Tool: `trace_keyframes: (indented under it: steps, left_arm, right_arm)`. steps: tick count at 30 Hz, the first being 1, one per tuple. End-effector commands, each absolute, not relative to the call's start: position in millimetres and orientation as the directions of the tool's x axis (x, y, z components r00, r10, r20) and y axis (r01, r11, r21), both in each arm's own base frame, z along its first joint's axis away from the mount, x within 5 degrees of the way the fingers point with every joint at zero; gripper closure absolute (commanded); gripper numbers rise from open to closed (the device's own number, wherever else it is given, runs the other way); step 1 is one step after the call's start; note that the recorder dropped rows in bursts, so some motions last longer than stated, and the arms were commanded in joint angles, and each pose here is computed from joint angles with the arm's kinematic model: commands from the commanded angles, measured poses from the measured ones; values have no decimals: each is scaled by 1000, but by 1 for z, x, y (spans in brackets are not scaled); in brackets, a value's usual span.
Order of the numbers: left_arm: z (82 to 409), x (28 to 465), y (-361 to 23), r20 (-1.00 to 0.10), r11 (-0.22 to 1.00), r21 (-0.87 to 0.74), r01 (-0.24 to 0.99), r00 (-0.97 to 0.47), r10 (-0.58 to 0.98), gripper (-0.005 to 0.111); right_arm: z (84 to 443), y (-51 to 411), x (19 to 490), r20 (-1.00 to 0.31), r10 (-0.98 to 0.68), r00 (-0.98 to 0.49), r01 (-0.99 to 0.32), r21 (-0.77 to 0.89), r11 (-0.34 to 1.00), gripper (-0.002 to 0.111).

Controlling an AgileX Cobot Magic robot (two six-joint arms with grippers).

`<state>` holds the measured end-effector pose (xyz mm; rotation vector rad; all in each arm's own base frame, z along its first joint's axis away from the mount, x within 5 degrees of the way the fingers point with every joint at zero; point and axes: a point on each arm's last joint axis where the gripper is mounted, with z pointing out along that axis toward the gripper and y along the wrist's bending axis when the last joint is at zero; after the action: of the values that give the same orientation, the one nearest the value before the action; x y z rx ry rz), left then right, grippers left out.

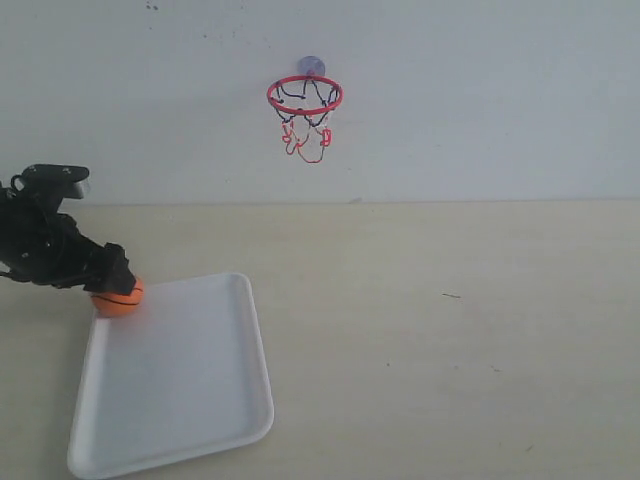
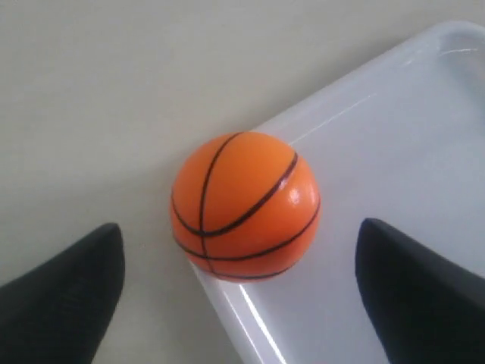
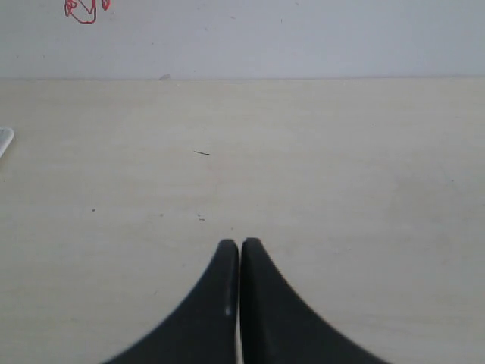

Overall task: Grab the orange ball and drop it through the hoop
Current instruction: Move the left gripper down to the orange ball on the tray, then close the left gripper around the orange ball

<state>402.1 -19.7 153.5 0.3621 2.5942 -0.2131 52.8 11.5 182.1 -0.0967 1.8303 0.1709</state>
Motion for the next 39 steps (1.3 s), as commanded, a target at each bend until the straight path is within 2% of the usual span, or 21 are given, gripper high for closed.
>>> trace_keyframes:
  steps: [1,9,16,23,29,30,37,39]
  left_arm:
    - [150,407,-23,-524,962,-153,227,-844,116,29]
    - [150,410,-21,-547,967,-134,218,-829,111,29]
    - [131,411,-21,-514,968,-142,209,-851,108,29]
    - [135,414,-21,-521,967,-142,212,-847,109,29]
    - [144,421,-24,-544,964,-192,183,-837,51,31]
    - [145,422,-25,-543,962,-201,184,-839,47,34]
    - [147,421,-27,-524,954,-222,200,-850,56,83]
    - [147,421,-27,-523,954,-223,201,-850,57,91]
  right_arm:
    - [183,11,53,-969,11,-246,-158,51,986,109]
    - [183,11,53,-969,11,-246,-158,51,986,109]
    - [183,11,53,-969,11,-246,-158,51,986,109]
    - [183,11,53,-969,11,-246,-158,51,986,109]
    - [183,11,53,-969,11,-246,-158,51,986,109]
    - [183,11,53,-969,11,-246,-158,51,986,109]
    - [183,11,53,-969,11,-246,-158,51,986,109]
    - [183,11,53,-969,11,-246,-158,51,986,109]
